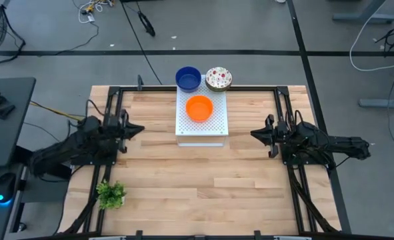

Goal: Pick & Place Mini bowls
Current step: Return to Home Position

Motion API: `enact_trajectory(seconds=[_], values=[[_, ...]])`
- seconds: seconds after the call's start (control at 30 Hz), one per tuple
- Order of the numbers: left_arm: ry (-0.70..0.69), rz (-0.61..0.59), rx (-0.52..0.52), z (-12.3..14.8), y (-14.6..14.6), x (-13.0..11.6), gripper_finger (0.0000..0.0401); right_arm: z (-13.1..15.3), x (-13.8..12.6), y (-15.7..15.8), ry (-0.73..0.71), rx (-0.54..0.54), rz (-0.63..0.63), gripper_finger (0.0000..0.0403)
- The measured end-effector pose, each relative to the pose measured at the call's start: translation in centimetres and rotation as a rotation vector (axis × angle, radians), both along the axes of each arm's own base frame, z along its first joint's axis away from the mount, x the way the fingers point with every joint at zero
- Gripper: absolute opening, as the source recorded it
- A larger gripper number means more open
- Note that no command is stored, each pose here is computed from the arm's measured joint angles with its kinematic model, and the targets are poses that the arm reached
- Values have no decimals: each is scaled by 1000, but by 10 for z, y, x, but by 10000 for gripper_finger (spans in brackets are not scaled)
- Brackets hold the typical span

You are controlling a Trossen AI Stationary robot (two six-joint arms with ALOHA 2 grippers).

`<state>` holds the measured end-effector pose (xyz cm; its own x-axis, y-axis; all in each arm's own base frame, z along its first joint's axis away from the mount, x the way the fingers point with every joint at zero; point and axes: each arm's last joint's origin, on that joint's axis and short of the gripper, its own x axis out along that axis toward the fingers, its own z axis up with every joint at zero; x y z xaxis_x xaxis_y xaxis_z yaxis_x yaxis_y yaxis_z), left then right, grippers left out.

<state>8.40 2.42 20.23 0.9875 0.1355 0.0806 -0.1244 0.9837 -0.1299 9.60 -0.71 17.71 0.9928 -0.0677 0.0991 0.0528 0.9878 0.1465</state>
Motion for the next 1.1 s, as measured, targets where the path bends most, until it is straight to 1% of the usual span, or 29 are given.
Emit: enact_trajectory(seconds=[0.23, 0.3, 0.4, 0.57, 0.67, 0.77, 0.93, 1.1], values=[[-14, -23, -6, -28, -3, 10, 2, 0, 0, 0, 1, 0, 0, 40], [-1, -13, -4, -29, -5, 11, 2, -1, 0, 0, 6, 0, 0, 40], [18, -25, 38, -30, -8, 12, 2, -2, 0, 0, 19, 1, 0, 40], [59, 38, 28, -33, -8, 12, 3, -3, 0, 0, 28, 1, 0, 40], [71, 12, 28, -34, -9, 13, 12, -5, 0, 0, 53, -2, -4, 40], [77, 5, 28, -35, -10, 13, 20, -7, 1, -1, 78, 24, -20, 40], [62, 0, 30, -34, -10, 13, 22, -9, 2, -1, 101, -29, -25, 40], [49, -5, 32, -33, -10, 13, 21, -9, 3, 0, 117, -116, -16, 40]])
